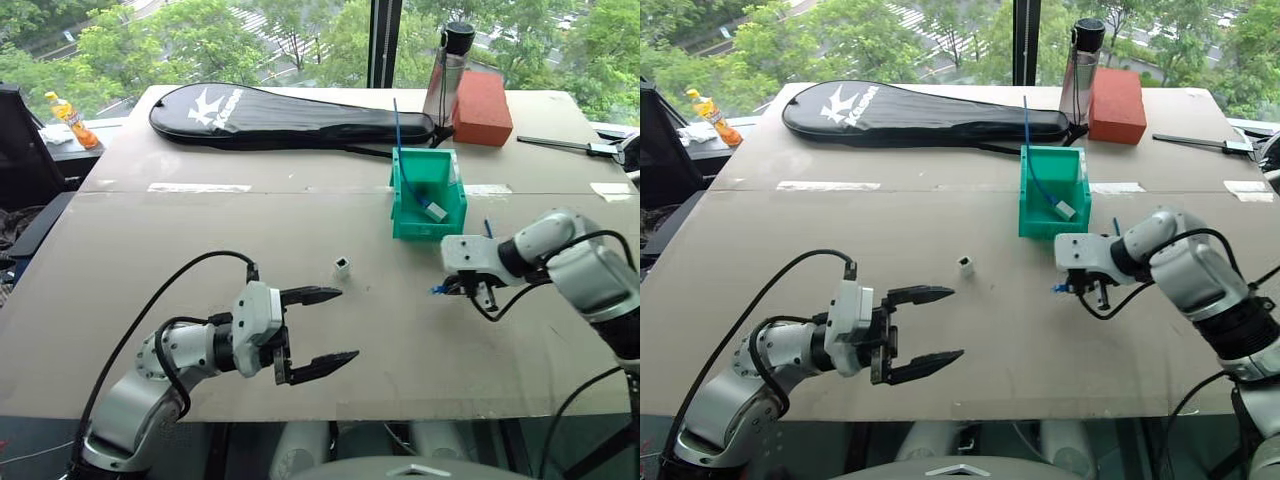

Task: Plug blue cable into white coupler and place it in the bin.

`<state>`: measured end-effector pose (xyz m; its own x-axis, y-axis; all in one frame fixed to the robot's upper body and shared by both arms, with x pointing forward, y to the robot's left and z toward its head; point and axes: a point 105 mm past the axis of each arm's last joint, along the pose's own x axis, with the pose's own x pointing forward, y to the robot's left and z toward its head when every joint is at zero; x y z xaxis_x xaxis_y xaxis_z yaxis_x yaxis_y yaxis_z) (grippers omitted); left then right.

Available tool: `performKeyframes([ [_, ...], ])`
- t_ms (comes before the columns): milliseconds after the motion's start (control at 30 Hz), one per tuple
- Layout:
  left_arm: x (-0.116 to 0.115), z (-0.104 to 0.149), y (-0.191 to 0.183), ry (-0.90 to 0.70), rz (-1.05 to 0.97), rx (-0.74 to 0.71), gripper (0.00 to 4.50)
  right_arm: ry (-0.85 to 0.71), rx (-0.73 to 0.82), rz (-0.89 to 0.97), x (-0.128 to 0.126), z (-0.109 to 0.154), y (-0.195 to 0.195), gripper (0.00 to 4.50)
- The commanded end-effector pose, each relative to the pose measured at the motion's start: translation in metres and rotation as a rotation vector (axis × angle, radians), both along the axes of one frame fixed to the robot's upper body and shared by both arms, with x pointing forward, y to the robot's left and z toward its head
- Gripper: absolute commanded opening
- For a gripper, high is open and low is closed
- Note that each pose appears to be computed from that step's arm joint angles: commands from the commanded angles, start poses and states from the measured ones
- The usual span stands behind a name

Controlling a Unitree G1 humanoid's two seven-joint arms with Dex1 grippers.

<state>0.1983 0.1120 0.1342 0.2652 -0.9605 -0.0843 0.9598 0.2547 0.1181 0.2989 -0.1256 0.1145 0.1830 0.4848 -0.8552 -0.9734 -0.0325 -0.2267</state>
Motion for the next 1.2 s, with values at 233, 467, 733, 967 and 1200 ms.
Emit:
performKeyframes([
  [233,0.008,0.0,0.009,-0.069,0.026,0.021,4.5,-0.053,-0.011,0.034,0.005,-0.01,0.018,1.46],
  [467,0.023,-0.002,0.001,-0.115,0.043,0.055,4.5,-0.156,0.23,-0.039,0.001,0.031,0.024,4.46],
  [733,0.06,-0.02,-0.034,-0.07,-0.02,0.187,4.5,-0.25,0.708,-0.253,-0.062,0.074,-0.004,4.46],
  [967,0.077,-0.018,-0.06,-0.054,-0.103,0.218,4.5,-0.287,0.711,-0.475,-0.105,0.049,-0.047,4.46],
  [1200,0.09,-0.028,-0.085,-0.061,-0.17,0.324,4.5,-0.304,0.672,-0.59,-0.125,0.037,-0.07,4.46],
])
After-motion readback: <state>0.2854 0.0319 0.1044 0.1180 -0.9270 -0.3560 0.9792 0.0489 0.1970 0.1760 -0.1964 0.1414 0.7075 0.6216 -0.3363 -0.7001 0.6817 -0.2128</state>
